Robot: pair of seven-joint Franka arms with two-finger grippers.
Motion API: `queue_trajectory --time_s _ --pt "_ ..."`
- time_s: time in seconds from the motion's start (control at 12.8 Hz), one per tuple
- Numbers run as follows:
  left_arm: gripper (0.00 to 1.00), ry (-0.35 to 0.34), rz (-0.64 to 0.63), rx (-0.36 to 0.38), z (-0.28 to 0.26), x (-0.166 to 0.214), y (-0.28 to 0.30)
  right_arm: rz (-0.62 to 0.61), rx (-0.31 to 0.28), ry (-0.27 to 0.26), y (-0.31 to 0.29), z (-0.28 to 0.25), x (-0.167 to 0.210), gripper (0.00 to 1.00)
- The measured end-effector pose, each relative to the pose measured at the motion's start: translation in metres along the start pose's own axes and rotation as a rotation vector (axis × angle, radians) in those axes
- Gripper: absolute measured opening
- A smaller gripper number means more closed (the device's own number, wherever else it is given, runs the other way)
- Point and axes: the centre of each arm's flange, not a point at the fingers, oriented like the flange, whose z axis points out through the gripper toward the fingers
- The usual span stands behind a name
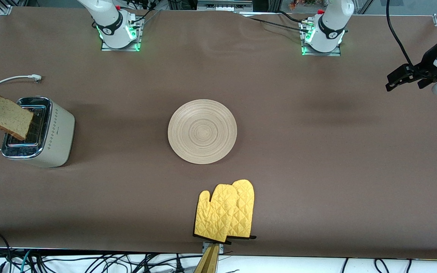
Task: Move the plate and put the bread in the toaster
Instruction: 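Lower the bread slice into the toaster slot with the right gripper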
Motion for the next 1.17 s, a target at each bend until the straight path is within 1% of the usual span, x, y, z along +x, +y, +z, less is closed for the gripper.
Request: queue_trajectory --time_s 0.62,1.17 --pt "1.0 0.0 -0.001 0.0 0.0 0.0 -0.001 -0.005 0.003 -0.019 -0.002 0.009 0.007 0.04" --pt "1.0 0.0 -0.001 0.0 0.0 0.0 -0.001 -0.013 0.009 -0.06 -0.005 0.029 0.02 0.04"
